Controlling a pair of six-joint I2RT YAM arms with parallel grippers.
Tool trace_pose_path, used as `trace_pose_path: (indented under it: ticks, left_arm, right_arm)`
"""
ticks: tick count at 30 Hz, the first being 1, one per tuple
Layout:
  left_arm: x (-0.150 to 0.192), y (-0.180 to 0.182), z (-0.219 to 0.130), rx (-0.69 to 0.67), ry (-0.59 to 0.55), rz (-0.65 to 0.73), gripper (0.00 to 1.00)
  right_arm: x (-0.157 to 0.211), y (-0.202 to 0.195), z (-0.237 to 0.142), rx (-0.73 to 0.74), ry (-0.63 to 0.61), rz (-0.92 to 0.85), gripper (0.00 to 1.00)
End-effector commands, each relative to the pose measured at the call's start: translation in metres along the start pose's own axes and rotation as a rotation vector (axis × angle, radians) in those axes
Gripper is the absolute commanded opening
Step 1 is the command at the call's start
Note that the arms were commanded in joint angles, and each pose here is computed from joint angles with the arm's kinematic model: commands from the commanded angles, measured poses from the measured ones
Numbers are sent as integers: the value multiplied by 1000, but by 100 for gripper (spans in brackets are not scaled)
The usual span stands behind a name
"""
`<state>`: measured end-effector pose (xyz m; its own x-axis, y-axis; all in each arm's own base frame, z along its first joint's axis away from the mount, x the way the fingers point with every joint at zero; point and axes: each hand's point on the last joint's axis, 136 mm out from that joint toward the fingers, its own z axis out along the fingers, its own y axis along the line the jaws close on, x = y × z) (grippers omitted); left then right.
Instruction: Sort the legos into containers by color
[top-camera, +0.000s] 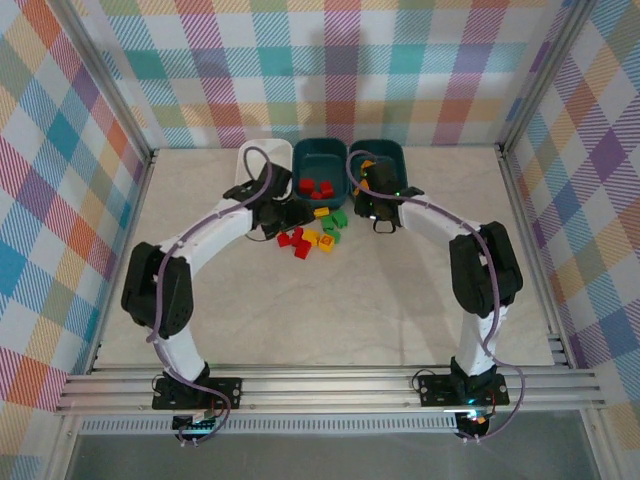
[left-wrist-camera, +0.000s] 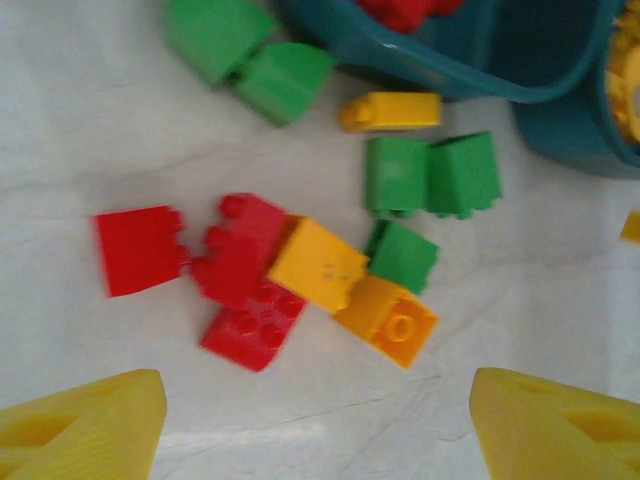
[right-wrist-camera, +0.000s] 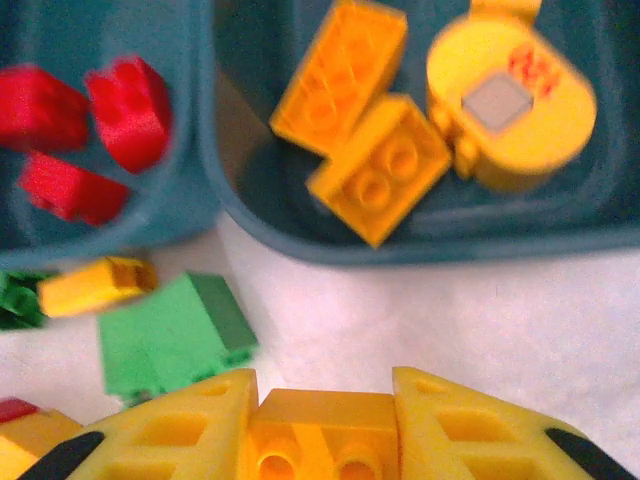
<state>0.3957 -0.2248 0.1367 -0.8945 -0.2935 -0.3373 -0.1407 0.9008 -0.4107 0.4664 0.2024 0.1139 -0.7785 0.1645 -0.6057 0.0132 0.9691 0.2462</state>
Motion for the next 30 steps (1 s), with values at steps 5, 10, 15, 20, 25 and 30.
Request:
trace_pose_path:
  ticks: [5, 10, 15, 20, 25, 30]
  left_arm:
    - [10, -12, 28, -40, 97, 85, 75]
    - [5, -18, 35, -49, 105, 116, 74]
    - [2, -24, 46, -36, 118, 120, 74]
    - [7, -46, 61, -64, 127, 207, 72]
    - [9, -53, 84, -159, 127, 351, 70]
    - [10, -56, 106, -167, 154, 358, 70]
  right_arm:
    - [-48, -18, 27, 3, -6, 49, 38]
    - [-72, -19, 31, 7, -7, 60, 67]
    - [-84, -14, -4, -44, -91, 78, 72]
    - [-43, -26, -32, -74, -88, 152, 72]
    - [21, -54, -51, -48, -29, 180, 73]
    - [63, -76, -57, -6, 20, 154, 77]
